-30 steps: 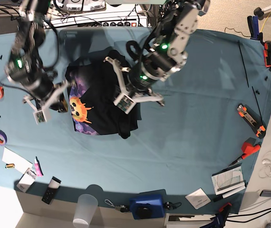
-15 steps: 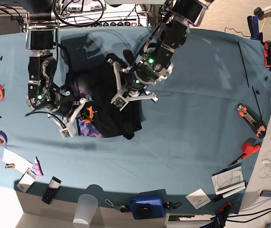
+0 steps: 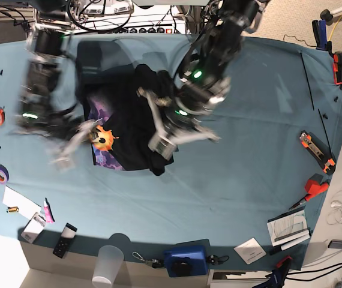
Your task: Layout the t-shirt on the table in an organized manner, then fold the t-shirt properly
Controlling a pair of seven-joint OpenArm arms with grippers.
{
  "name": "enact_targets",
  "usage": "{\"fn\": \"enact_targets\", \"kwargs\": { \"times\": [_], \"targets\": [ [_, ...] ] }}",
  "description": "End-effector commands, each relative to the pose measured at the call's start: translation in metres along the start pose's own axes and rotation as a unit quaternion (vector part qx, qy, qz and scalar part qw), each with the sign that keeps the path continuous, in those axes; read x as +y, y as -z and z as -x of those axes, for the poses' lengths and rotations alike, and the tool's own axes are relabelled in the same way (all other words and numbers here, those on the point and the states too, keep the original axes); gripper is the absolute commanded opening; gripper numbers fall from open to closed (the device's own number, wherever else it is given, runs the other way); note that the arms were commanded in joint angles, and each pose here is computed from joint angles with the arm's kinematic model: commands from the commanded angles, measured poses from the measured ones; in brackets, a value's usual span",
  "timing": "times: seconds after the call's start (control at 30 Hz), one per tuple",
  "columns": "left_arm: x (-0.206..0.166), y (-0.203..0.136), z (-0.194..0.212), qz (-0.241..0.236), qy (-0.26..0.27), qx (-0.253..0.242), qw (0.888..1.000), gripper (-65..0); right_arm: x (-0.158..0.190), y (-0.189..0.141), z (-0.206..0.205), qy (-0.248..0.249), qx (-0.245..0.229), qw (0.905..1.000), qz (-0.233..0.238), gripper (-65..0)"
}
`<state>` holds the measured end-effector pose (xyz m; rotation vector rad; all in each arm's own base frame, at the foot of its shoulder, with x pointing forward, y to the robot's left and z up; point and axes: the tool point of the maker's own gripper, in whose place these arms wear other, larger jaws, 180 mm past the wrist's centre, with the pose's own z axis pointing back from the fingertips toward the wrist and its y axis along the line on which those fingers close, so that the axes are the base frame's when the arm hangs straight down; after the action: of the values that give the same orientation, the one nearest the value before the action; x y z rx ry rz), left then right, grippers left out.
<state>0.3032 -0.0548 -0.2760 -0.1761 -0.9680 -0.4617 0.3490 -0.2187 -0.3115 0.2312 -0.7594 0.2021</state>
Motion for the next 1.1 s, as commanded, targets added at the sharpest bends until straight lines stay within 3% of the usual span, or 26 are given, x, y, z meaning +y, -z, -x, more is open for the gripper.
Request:
{"fn": "enact_targets", "kwargs": {
  "times": [0.0,0.13,0.37,0.47,0.57,0.73,0.9,1.07],
  "targets": [
    [0.003,-0.008,-0.013,-0.011,-0.004,-0.026,1.000,-65.0,-0.007,-0.014,-0.021,-0.012,-0.033,0.9993,0.012,-65.0],
    [0.018,-0.026,-0.004,-0.055,0.008,-0.021,0.998,-65.0,-0.025,-0.040,-0.020,-0.014,-0.052,0.9975,0.045,-65.0],
    [0.048,-0.041,0.027,-0.099,0.041,0.011,0.994,-65.0,-0.018,-0.084,0.004,-0.026,-0.066,0.9952,0.069,-65.0],
    [0.082,-0.045,0.042,-0.140,0.022,0.037,0.989,-65.0,-0.015,-0.106,0.013,-0.044,-0.065,0.9924,0.094,-65.0],
    [0.117,-0.052,0.063,-0.154,-0.036,0.057,0.986,-65.0,-0.010,-0.122,0.022,-0.059,-0.061,0.9904,0.110,-65.0],
    [0.140,-0.075,0.106,-0.129,-0.083,0.108,0.982,-65.0,0.001,-0.130,0.053,-0.063,-0.015,0.9924,0.104,-65.0],
    [0.152,-0.121,0.121,-0.158,-0.111,0.106,0.975,-65.0,0.017,-0.131,0.094,-0.050,0.039,0.9951,0.076,-65.0],
    [0.140,-0.148,0.170,-0.135,-0.111,0.177,0.969,-65.0,0.030,-0.138,0.142,-0.037,0.109,0.9917,0.057,-65.0]
  ]
}}
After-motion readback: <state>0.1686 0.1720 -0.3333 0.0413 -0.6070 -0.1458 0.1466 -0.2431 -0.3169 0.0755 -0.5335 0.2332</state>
